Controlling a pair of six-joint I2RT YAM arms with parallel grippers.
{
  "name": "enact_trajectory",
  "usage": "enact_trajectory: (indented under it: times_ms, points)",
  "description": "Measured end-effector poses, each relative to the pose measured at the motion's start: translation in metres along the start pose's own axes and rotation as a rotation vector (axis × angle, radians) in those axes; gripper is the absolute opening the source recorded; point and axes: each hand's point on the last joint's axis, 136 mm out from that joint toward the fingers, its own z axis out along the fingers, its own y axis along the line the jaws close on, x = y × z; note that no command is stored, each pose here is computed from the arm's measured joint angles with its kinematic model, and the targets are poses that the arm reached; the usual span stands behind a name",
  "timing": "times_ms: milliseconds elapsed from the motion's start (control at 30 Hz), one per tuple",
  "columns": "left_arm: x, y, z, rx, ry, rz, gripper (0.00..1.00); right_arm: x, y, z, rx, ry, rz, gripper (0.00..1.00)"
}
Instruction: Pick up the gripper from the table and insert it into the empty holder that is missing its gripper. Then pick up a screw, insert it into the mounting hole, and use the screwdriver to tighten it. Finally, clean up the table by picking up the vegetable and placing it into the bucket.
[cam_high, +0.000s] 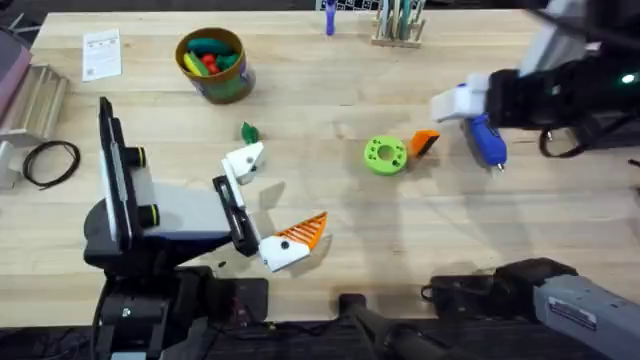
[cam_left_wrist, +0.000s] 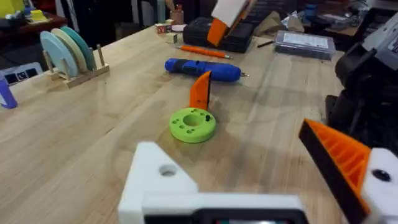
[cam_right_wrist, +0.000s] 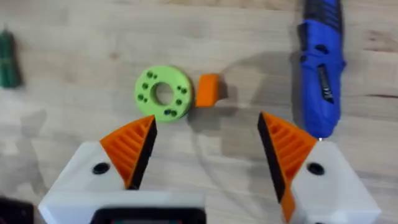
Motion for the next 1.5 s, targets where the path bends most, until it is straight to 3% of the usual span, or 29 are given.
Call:
enact_trajectory:
  times_ms: [133, 300, 800, 1267, 1500]
  points:
    - [0.000, 0.000, 0.000, 0.000, 0.000, 0.001, 0.985, 0.017, 0.019, 0.001, -0.011, 0.057, -0.101, 0.993]
    - [0.000, 0.000, 0.000, 0.000, 0.000, 0.002, 0.985, 0.024, 0.023, 0.004, 0.012, 0.149, -0.140, 0.992]
    - [0.000, 0.000, 0.000, 0.000, 0.000, 0.003, 0.985, 0.025, 0.021, 0.047, 0.070, 0.359, -0.140, 0.993]
    - [0.000, 0.000, 0.000, 0.000, 0.000, 0.003, 0.985, 0.023, 0.013, 0.083, 0.090, 0.410, -0.113, 0.988]
    - [0.000, 0.000, 0.000, 0.000, 0.000, 0.003, 0.985, 0.021, 0.005, 0.087, 0.098, 0.415, -0.091, 0.851]
